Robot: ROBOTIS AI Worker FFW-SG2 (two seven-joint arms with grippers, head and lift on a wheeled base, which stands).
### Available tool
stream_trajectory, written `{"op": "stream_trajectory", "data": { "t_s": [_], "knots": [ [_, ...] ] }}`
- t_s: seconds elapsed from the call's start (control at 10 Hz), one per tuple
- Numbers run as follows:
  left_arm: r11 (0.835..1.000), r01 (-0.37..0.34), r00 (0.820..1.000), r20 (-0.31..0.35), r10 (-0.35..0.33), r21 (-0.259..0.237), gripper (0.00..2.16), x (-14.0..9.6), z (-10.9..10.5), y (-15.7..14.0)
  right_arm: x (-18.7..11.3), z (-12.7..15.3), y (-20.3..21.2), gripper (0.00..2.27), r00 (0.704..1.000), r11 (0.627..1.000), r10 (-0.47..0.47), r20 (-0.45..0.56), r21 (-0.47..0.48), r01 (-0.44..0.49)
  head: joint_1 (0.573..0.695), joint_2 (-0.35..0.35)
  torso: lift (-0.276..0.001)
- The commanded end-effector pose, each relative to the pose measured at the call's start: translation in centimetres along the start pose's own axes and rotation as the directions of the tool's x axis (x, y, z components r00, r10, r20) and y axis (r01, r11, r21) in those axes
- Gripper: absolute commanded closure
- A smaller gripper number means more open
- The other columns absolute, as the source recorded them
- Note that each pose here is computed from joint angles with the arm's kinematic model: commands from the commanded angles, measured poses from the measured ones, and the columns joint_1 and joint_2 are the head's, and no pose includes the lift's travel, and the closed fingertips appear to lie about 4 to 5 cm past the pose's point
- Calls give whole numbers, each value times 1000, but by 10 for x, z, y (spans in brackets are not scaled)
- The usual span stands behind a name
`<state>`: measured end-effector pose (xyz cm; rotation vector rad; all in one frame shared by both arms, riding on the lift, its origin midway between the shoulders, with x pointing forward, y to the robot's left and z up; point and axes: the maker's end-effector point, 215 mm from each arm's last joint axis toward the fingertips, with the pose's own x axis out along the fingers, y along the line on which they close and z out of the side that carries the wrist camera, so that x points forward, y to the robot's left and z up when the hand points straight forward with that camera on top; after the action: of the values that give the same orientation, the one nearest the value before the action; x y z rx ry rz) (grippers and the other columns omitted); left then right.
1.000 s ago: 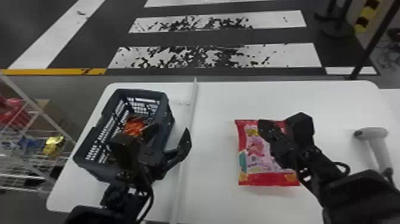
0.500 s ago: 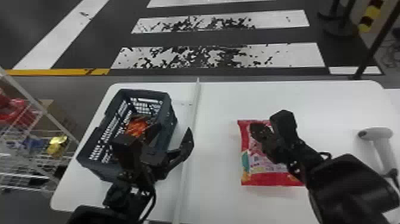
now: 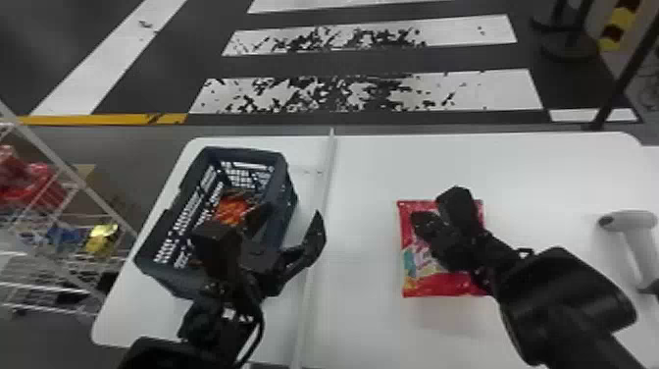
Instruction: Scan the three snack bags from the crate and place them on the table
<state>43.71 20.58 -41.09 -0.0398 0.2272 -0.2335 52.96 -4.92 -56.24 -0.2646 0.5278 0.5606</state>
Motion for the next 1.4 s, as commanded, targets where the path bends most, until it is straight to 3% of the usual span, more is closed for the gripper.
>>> {"op": "stream_trajectory", "data": {
  "t_s": [0.0,0.2,0.5,0.9,1.3],
  "knots": [
    [1000,3,1000,-2,-3,1,80,0,-1,-1,2,-8,0,2192,1000,1000,2,-8,-2,-2,695,179,-62],
    [1000,7,1000,3,-7,0,80,0,1,-3,-6,9,-2,2192,999,1000,6,45,16,-7,695,176,-62],
    [1000,8,1000,3,-8,-1,80,-2,0,-5,-64,59,-30,2192,988,993,-55,144,110,40,695,160,-62],
    [1000,19,1000,1,-19,-4,80,2,-1,-9,-136,-6,-30,2192,995,980,-90,31,182,83,695,117,-62],
    [1000,20,1000,-2,-20,-9,80,2,-4,-10,-150,-65,-2,2192,997,967,-17,-72,251,34,695,73,-62]
  ]
}}
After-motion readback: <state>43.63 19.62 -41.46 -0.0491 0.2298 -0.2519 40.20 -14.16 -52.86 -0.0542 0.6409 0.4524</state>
